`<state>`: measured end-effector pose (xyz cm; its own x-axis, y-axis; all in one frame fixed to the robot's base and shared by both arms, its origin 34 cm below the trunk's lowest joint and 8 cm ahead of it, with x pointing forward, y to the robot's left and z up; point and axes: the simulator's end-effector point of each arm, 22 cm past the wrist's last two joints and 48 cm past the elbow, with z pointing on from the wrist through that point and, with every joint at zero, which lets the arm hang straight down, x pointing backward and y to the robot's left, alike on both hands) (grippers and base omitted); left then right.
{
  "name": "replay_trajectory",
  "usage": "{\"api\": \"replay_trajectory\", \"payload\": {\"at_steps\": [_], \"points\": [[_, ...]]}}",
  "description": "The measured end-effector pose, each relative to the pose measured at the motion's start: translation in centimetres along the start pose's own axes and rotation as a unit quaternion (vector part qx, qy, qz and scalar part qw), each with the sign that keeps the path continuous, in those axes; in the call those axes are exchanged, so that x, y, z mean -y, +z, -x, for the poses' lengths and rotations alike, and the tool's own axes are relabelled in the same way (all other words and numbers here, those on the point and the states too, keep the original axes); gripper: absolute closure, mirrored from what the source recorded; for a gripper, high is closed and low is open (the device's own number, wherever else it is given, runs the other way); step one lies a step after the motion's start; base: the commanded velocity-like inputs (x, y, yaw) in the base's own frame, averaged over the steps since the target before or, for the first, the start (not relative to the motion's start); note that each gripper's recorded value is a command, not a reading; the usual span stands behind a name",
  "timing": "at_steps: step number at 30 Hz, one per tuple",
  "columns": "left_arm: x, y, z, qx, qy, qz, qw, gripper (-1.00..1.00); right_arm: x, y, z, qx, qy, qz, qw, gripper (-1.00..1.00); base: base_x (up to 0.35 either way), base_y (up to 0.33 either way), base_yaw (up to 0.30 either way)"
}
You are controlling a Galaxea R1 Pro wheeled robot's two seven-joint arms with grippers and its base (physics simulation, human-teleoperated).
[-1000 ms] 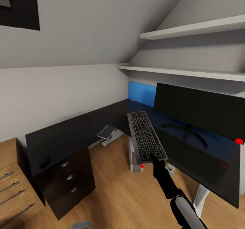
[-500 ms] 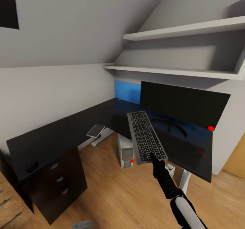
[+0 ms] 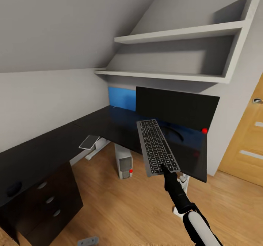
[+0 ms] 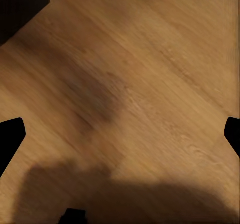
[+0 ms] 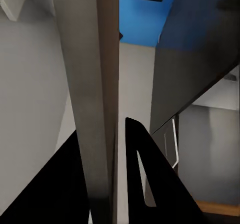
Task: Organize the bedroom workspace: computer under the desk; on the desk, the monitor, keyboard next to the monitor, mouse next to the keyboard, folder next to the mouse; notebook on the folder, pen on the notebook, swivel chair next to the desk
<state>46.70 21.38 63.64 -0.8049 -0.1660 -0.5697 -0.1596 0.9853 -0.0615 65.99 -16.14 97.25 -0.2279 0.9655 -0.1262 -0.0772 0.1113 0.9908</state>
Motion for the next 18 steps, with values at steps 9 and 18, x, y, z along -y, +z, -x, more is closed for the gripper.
{"api": "replay_trajectory", "payload": {"at_steps": [9,18], "points": [[-0.02,-0.02,-0.04,0.0,0.0,0.0,1.0,-1.0,-0.01,-0.01,-0.13,-0.001,0.0,0.0,1.0,1.0,-0.04,0.043,-0.27],[-0.03,-0.01,-0.04,0.0,0.0,0.0,1.0,-1.0,-0.01,-0.01,-0.08,0.001,0.0,0.0,1.0,1.0,-0.002,0.002,-0.27]]}}
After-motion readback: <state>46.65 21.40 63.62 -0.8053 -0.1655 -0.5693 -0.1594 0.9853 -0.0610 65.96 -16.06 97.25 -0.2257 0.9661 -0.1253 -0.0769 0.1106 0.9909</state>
